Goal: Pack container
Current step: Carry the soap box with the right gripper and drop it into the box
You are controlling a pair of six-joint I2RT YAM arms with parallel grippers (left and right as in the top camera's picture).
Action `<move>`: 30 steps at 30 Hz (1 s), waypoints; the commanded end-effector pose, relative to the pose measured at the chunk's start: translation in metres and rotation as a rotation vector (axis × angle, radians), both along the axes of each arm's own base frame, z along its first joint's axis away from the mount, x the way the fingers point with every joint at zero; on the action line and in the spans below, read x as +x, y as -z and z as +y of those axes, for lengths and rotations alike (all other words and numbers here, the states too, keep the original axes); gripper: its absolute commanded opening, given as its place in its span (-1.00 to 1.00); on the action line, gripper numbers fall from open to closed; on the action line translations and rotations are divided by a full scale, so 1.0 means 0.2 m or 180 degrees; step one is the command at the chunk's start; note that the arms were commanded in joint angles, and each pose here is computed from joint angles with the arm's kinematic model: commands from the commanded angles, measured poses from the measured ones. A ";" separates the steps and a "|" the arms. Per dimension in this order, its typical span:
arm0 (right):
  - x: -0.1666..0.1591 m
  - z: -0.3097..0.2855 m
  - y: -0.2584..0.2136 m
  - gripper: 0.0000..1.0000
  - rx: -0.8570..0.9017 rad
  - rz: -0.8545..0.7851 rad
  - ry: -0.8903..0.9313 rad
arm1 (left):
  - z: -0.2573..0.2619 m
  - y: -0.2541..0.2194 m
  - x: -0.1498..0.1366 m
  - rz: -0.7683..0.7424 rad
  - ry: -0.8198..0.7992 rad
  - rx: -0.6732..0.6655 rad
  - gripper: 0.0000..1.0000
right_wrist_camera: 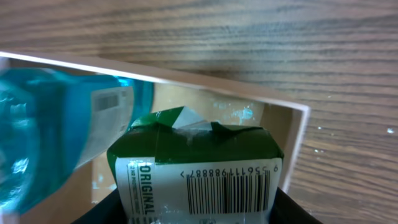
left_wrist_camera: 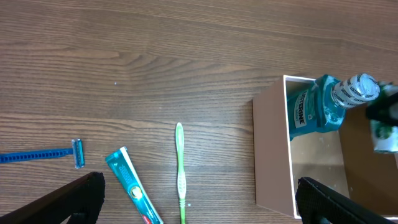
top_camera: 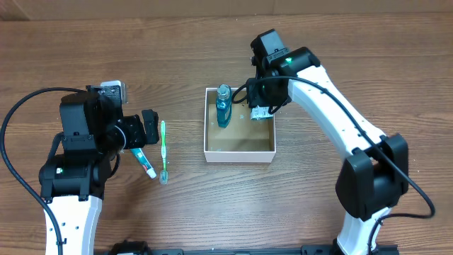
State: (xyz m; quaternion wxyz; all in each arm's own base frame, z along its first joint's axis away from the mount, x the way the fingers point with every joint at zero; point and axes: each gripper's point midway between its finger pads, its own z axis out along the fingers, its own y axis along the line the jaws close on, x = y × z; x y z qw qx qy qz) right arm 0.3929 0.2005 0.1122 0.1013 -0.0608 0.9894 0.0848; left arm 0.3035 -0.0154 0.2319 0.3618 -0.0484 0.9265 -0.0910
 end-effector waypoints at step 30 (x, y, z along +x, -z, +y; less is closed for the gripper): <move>0.05 -0.24 -0.74 0.43 -0.0115 -0.1251 0.0453 | 0.02 -0.04 0.02 -0.0076 0.0001 0.0057 1.00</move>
